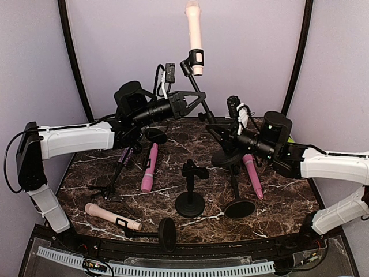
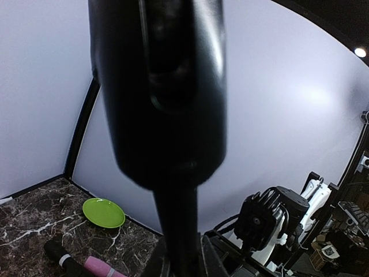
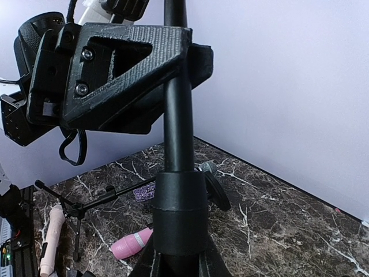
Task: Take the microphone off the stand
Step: Pass from the right arm to the left
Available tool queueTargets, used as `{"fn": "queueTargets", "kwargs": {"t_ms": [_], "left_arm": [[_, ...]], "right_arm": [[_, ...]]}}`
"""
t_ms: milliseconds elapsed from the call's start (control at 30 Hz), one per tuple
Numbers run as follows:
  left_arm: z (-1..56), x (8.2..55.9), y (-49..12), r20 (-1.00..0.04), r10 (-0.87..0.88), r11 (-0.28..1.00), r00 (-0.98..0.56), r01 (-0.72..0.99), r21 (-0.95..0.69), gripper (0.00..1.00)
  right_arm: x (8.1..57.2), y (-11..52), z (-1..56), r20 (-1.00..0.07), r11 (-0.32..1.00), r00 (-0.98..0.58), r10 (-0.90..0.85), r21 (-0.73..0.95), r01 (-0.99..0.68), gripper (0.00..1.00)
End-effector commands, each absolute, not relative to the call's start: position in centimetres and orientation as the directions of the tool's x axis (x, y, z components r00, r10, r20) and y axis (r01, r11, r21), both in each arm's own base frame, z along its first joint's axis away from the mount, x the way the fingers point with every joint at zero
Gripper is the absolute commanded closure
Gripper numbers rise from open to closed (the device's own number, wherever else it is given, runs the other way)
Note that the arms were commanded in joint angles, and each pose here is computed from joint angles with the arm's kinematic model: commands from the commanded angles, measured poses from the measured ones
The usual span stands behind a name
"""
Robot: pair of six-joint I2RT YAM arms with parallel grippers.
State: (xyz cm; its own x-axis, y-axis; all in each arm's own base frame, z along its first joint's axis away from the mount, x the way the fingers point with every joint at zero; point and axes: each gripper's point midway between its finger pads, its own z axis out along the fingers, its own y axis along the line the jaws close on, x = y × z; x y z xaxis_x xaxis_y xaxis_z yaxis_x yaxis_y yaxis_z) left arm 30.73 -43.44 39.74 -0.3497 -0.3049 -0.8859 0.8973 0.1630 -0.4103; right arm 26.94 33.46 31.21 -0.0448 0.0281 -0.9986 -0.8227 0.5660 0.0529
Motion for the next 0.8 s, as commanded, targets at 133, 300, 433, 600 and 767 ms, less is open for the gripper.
{"fn": "queueTargets", "kwargs": {"t_ms": [133, 300, 433, 600, 767], "left_arm": [[42.5, 29.8, -42.3, -0.926, -0.331, 0.212, -0.181, 0.942, -0.260, 1.00], [42.7, 30.5, -42.0, -0.945, -0.299, 0.277, -0.132, 0.936, -0.218, 1.00], [42.5, 30.2, -42.1, -0.956, -0.279, 0.277, -0.091, 0.946, -0.171, 1.00], [41.8, 29.0, -42.2, -0.963, -0.268, 0.240, -0.019, 0.967, -0.086, 1.00], [41.8, 29.2, -41.5, -0.960, -0.281, 0.272, -0.022, 0.957, -0.101, 1.00]], "right_arm": [[26.5, 31.0, 35.0, -0.993, 0.631, 0.031, 0.117, 0.050, -0.774, 0.59], [26.0, 28.9, 35.6, -0.995, 0.673, 0.038, 0.088, 0.031, -0.739, 0.26], [25.5, 28.1, 36.6, -0.994, 0.672, 0.020, 0.108, 0.058, -0.738, 0.17], [25.6, 29.1, 37.2, -0.991, 0.636, -0.057, 0.122, 0.122, -0.762, 0.16], [26.9, 30.7, 34.8, -0.987, 0.629, -0.136, 0.087, 0.160, -0.761, 0.16]]}}
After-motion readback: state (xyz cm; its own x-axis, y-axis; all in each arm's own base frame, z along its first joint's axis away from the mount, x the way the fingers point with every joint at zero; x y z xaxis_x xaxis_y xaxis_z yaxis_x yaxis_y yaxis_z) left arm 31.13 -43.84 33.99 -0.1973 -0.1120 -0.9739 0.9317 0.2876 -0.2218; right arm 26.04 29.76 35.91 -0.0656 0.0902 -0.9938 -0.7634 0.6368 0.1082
